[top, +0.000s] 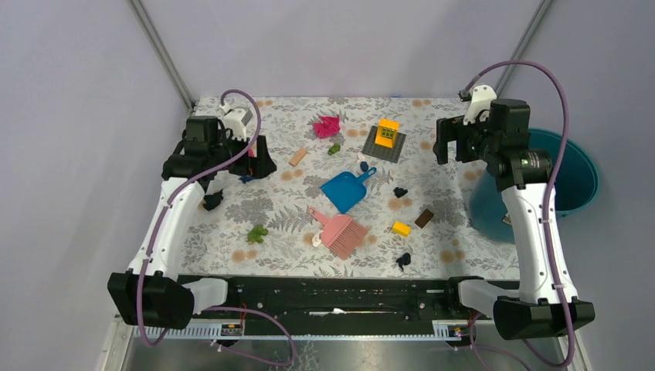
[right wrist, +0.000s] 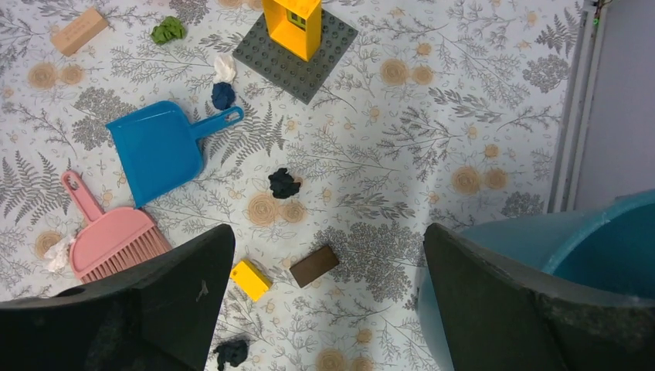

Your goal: Sweep away the paper scraps from the table

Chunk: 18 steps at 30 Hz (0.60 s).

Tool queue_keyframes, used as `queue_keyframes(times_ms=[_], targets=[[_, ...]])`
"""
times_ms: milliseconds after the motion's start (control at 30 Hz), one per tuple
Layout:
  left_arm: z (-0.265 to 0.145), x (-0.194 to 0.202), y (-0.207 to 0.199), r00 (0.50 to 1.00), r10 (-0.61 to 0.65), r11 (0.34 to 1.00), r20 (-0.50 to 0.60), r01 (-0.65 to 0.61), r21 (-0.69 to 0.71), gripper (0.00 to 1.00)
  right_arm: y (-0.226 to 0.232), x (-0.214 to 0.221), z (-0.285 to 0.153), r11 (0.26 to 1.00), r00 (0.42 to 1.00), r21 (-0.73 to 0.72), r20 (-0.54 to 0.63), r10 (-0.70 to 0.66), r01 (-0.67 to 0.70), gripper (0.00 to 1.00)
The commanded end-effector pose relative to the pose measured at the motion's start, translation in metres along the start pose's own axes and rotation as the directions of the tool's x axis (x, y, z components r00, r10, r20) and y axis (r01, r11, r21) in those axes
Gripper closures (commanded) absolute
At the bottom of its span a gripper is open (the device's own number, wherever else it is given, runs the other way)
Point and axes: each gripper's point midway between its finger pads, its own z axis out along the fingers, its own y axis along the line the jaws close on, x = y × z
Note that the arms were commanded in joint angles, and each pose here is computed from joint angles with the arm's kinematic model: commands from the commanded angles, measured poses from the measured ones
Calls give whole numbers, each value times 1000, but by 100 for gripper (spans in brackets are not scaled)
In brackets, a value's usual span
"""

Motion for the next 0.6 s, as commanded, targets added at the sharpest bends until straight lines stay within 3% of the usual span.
queue_keyframes(times_ms=[0, 100, 167, 367, 500, 567], targets=[[4, 19, -5, 998, -56, 998, -24, 56, 33, 1, 14, -13, 10, 995, 998, -86, 48, -40, 44, 0], [3, 29, -8, 997, -73, 995, -29, 74, 65, 1, 56, -18, 8, 932, 983, -326, 138, -121, 160, 0], [-1, 33, -16, 997, -72, 990, -25, 75, 117, 1, 86, -18, 5, 852, 968, -467, 185, -167, 236, 0], [-6, 43, 6, 983, -186, 982, 11, 185, 39, 1, 165, 21, 45, 695, 890, -588, 101, -444, 414, 1], [-8, 55, 25, 944, -327, 945, 40, 328, -15, 1, 196, 59, 77, 612, 836, -651, 64, -546, 449, 11], [-8, 61, 26, 920, -388, 922, 47, 388, 7, 1, 213, 89, 90, 555, 784, -681, 46, -619, 478, 10]])
